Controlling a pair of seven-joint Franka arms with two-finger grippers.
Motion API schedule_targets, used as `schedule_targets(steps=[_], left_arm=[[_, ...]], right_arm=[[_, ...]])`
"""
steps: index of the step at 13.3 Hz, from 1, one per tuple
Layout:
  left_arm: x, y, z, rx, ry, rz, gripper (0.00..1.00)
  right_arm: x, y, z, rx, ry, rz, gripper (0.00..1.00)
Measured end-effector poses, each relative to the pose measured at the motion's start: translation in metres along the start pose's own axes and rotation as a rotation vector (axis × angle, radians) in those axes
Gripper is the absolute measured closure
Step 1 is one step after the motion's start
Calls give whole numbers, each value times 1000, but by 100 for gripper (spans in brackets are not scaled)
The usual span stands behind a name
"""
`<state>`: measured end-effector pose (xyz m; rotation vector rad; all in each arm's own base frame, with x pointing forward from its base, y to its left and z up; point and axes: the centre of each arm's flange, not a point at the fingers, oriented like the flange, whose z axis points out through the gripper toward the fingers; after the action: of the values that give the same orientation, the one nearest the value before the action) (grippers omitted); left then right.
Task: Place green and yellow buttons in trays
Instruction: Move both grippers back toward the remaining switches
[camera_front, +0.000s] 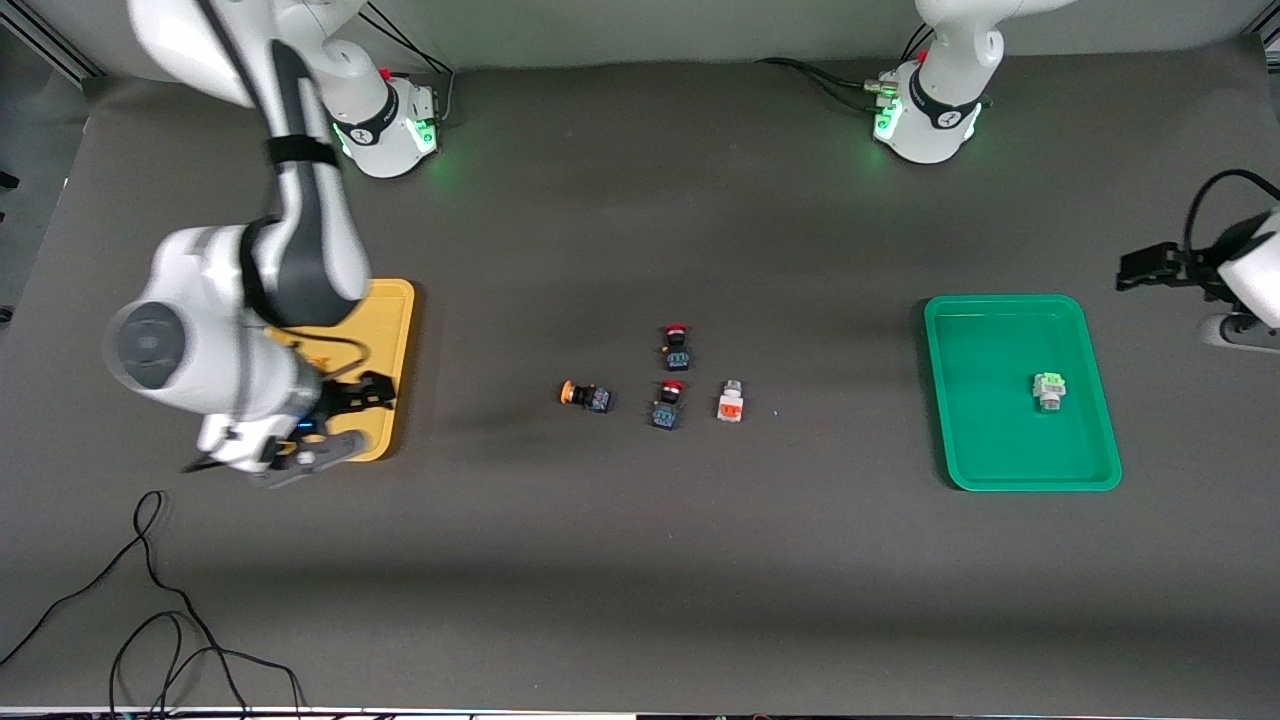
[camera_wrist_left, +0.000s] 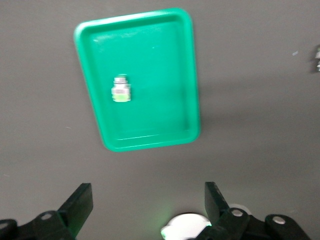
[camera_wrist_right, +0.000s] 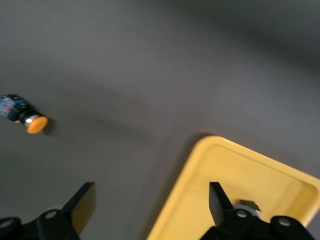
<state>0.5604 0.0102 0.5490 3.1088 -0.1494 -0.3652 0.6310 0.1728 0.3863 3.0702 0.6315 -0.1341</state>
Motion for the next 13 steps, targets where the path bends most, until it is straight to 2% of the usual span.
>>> schedule_targets(steps=[3, 6, 11, 13], left_arm=[[25, 103, 23, -44, -10, -80, 0], [56, 182, 65, -75, 5, -122, 2], [100, 294, 167, -89, 53, -178, 3], [108, 329, 211, -89, 54, -181, 3]], right_arm=[[17, -79, 16, -24, -8, -116, 0], [27, -155, 39, -10, 33, -232, 0], [28, -220, 62, 12, 82, -373, 0], [23, -229, 81, -2, 111, -435, 0]])
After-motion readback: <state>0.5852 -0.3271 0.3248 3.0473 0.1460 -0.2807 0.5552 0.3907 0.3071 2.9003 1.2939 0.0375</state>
